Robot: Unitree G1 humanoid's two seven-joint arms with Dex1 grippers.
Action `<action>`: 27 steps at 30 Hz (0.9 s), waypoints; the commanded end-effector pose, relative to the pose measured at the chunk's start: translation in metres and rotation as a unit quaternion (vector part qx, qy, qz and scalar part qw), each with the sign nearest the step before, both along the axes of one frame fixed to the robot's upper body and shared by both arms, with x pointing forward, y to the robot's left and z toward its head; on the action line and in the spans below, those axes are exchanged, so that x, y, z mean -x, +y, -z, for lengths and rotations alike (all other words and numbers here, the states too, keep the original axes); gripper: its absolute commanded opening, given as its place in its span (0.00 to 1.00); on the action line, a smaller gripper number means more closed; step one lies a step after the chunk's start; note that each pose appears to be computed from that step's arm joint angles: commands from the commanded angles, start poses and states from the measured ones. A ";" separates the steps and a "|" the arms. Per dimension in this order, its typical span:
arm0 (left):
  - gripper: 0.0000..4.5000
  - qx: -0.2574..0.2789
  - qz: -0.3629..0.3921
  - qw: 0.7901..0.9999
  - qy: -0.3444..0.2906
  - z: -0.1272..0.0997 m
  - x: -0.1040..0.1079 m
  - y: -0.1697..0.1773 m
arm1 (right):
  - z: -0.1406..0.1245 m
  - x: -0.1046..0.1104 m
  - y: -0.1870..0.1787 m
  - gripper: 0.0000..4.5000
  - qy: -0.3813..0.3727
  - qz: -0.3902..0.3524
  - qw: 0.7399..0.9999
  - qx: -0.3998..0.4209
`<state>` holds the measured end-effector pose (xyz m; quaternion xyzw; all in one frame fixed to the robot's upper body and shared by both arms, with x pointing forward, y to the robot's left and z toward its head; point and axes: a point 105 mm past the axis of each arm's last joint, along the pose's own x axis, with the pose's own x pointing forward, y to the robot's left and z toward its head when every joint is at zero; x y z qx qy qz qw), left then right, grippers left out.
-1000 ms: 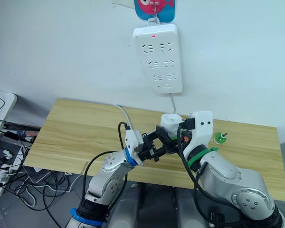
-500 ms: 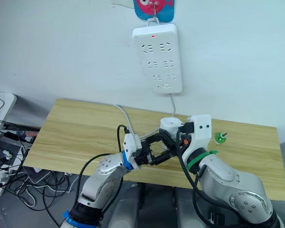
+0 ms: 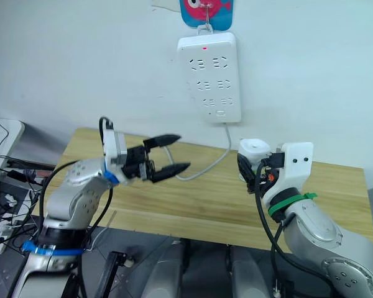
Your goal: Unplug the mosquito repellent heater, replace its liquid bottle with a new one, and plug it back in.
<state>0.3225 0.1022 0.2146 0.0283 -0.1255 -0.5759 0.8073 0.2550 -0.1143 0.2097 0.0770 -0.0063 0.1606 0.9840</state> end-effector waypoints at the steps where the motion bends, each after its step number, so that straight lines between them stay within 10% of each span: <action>1: 1.00 0.019 -0.002 1.000 -0.024 -0.012 -0.014 -0.005 | -0.014 0.009 0.007 0.68 -0.038 -0.010 0.999 -0.001; 10: 1.00 0.044 -0.039 0.996 -0.068 -0.036 -0.058 -0.008 | -0.037 0.019 0.027 0.68 -0.088 -0.060 0.994 0.022; 27: 0.96 0.045 0.075 0.993 -0.079 -0.058 -0.065 -0.038 | -0.041 0.016 0.017 0.68 -0.104 -0.012 0.994 0.015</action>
